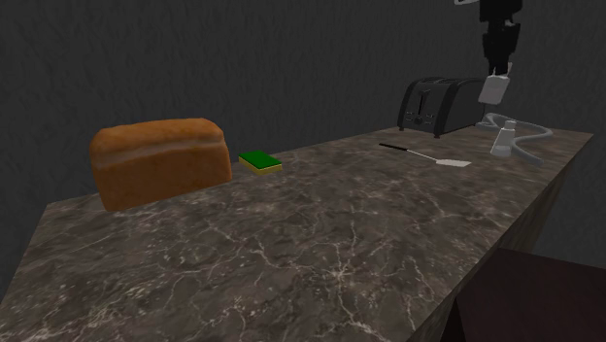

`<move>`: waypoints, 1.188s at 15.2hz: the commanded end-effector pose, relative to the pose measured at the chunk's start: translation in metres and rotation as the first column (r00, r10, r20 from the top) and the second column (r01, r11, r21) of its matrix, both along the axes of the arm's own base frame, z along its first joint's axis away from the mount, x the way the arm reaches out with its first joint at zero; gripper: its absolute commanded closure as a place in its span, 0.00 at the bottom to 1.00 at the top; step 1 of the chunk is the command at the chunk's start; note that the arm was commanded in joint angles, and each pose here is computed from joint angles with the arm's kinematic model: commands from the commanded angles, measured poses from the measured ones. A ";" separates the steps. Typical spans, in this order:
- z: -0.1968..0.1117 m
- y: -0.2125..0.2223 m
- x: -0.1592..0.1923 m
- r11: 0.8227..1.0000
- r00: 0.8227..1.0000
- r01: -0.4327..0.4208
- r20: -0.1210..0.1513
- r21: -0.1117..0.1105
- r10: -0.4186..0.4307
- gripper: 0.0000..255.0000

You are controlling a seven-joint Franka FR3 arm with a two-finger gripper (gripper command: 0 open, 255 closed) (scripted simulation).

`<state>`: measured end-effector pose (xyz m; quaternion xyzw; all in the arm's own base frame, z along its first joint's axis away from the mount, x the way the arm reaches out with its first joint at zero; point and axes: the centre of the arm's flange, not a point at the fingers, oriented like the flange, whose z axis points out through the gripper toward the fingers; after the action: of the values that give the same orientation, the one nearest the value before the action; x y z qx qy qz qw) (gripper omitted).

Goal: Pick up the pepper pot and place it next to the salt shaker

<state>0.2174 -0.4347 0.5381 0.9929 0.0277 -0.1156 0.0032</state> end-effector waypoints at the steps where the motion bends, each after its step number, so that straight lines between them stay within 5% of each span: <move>1: -0.001 -0.015 -0.020 1.000 1.000 -0.001 0.000 0.000 0.001 1.00; 18: -0.001 -0.137 -0.208 1.000 1.000 -0.001 0.000 0.000 0.001 1.00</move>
<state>0.0227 -0.5658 0.5372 0.9929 0.0267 -0.1157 0.0033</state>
